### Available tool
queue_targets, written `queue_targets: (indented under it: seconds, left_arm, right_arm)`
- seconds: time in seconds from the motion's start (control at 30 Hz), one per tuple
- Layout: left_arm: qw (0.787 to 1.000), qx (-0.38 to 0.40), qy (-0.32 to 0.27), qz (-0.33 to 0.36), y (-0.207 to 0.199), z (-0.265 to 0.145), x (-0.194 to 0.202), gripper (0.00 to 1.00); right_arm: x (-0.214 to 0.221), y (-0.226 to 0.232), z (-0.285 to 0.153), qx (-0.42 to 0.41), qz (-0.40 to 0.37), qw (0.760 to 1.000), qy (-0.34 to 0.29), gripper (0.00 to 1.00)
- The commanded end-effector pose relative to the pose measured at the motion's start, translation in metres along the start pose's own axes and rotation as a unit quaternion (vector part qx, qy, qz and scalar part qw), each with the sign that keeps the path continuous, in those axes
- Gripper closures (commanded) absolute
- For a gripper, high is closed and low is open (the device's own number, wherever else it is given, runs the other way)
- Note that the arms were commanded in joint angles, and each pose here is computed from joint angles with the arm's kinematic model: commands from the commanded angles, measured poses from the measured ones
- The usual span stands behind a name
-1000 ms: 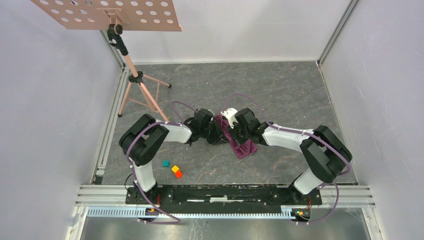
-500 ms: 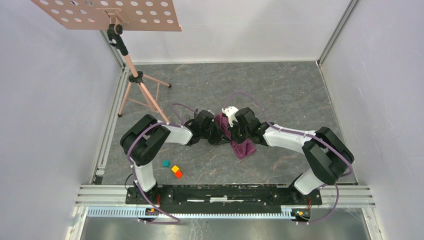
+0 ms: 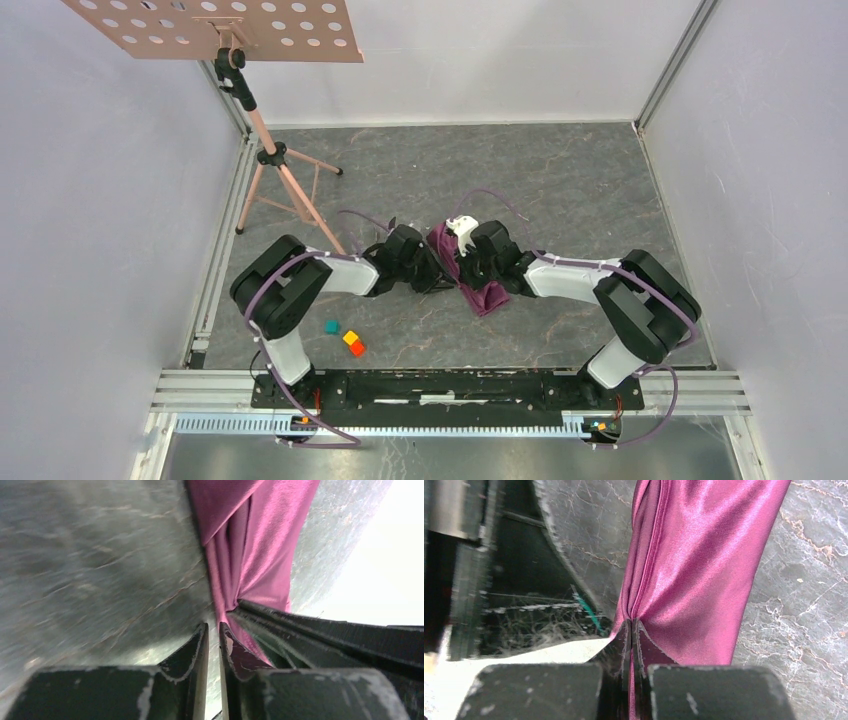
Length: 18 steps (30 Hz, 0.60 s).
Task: Fold the napkin into a case and place the utensils inside
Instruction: Smooth out the smaller rectangle-folded napkin at the center of the board.
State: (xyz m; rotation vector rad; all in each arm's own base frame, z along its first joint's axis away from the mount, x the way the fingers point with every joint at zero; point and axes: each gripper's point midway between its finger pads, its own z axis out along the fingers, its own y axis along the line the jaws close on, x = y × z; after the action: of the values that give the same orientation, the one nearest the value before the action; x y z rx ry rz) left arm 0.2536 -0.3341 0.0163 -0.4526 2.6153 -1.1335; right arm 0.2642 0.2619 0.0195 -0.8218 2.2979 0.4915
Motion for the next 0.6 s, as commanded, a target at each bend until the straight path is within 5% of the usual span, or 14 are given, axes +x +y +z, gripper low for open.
queue_targets:
  seconds: [0.0, 0.23, 0.37, 0.57]
  left_arm:
    - [0.998, -0.047, -0.034, 0.019, 0.036, -0.023, -0.017, 0.77]
    - [0.997, 0.018, -0.053, 0.053, -0.008, -0.047, -0.058, 0.8]
    - [0.996, 0.043, -0.036, 0.066, -0.038, -0.034, -0.07, 0.95]
    - [0.997, 0.041, -0.029, 0.063, -0.046, -0.007, -0.083, 0.98]
  right_arm:
    - [0.021, -0.002, 0.007, 0.0, 0.011, 1.0, 0.016, 1.0]
    - [0.021, -0.003, 0.007, -0.003, 0.012, 1.0, 0.016, 1.0]
    - [0.021, -0.003, 0.006, -0.006, 0.015, 1.0, 0.016, 1.0]
    - [0.016, 0.001, 0.006, -0.017, 0.018, 1.0, 0.01, 0.97]
